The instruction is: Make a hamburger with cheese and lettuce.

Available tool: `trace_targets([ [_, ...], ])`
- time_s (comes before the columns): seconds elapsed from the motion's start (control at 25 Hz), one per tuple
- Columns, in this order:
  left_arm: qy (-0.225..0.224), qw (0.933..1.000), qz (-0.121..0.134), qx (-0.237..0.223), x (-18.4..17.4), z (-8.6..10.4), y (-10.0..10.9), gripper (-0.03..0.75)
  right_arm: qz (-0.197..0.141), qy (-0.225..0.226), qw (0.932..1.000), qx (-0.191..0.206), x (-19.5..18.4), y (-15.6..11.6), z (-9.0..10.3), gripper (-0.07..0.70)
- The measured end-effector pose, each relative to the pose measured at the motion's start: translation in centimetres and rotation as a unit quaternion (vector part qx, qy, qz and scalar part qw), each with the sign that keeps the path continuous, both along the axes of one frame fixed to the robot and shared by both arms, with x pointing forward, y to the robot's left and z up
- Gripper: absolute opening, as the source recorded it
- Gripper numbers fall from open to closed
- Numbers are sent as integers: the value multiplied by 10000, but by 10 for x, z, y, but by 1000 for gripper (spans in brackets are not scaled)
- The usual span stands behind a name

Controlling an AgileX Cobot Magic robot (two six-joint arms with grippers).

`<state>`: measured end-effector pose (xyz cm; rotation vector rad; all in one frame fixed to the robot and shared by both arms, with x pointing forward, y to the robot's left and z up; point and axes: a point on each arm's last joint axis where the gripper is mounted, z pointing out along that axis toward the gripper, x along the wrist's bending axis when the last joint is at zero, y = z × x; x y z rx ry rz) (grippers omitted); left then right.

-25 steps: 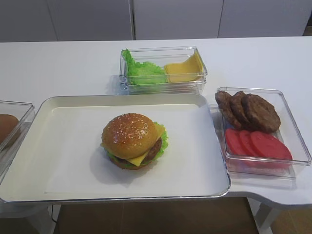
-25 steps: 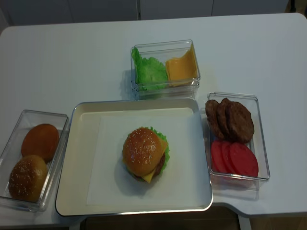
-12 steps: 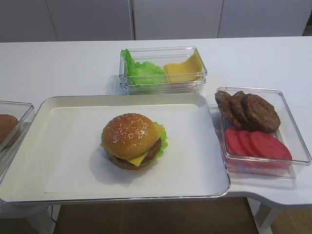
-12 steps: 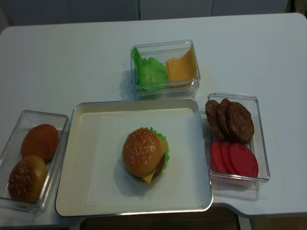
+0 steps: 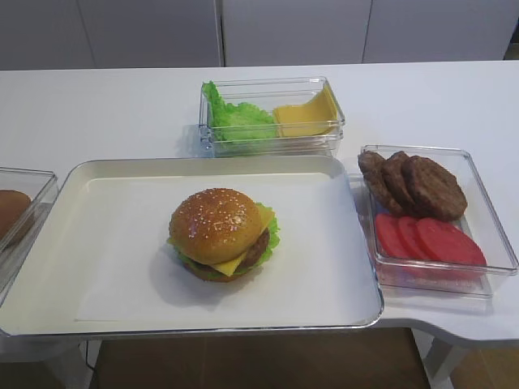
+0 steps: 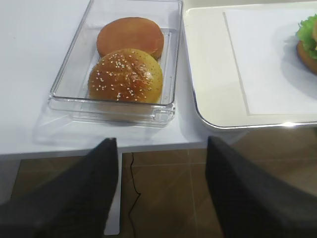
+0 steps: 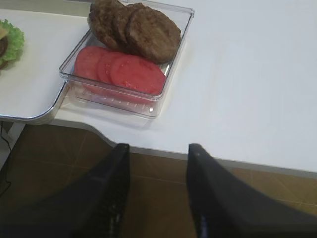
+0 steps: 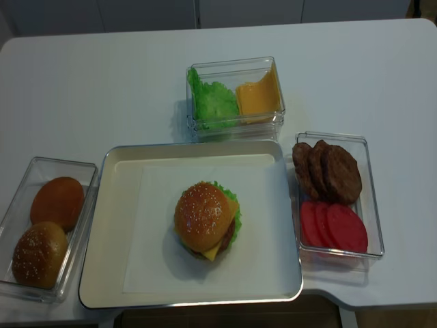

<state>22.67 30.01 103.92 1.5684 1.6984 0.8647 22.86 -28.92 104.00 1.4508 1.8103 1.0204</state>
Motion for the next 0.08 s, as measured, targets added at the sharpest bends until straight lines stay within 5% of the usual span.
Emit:
trace_targets([
  [0.08,-7,10000,0,0,0,0,0,418,0,0,10000,0,0,0,0,289],
])
